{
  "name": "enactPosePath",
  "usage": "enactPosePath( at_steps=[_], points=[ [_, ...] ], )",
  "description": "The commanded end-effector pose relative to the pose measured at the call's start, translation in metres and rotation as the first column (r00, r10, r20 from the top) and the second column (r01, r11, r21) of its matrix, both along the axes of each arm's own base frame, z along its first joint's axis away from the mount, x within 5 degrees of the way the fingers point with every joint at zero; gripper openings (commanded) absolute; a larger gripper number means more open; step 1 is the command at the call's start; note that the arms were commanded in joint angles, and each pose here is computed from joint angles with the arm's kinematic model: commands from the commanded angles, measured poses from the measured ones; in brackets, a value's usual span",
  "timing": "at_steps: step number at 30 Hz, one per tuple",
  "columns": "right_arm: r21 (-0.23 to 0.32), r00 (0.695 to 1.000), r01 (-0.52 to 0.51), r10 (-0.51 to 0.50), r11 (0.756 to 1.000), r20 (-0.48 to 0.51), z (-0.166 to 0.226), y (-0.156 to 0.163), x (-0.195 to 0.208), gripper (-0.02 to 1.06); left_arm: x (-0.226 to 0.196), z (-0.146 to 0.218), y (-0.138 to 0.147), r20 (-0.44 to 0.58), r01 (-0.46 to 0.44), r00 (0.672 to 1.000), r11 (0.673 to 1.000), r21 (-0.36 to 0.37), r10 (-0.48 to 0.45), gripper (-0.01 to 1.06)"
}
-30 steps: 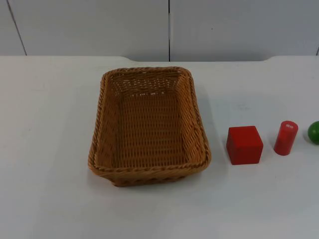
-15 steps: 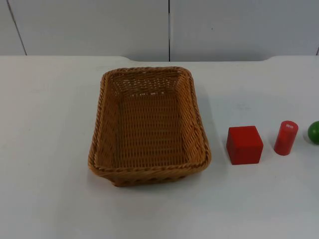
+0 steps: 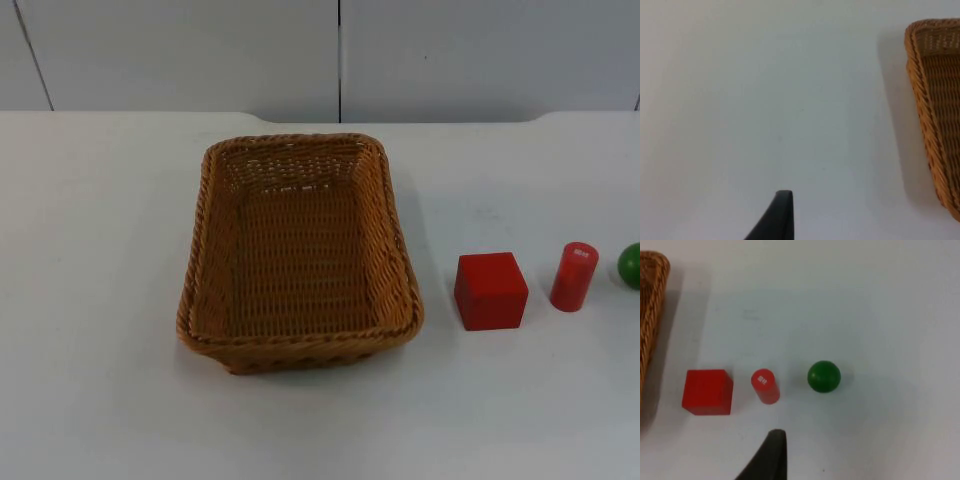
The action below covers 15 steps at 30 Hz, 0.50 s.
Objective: Pick up the basket with the left hand and place the object to the left of the red cylinder into the basket with the right hand.
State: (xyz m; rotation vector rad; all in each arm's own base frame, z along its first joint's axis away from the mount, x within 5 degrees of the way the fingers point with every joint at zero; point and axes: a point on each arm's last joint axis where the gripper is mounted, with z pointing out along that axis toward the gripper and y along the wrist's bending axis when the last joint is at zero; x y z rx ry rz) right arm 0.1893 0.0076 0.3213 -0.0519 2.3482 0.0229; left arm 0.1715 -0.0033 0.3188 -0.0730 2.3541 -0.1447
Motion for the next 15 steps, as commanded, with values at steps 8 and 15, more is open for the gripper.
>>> enactPosePath(
  at_steps=[8, 15],
  points=[
    [0.015, 0.998, 0.006, -0.005, 1.000, -0.058, -0.010, 0.000, 0.013, 1.05, 0.051, -0.030, -0.009, -0.105, 0.067, 0.991, 0.994, -0.091, -0.076, 0.98],
    [0.015, 0.998, 0.006, -0.005, 1.000, -0.055, -0.010, 0.000, 0.013, 1.05, 0.089, -0.046, -0.012, -0.185, 0.093, 0.977, 0.990, -0.106, -0.111, 0.98]
  ],
)
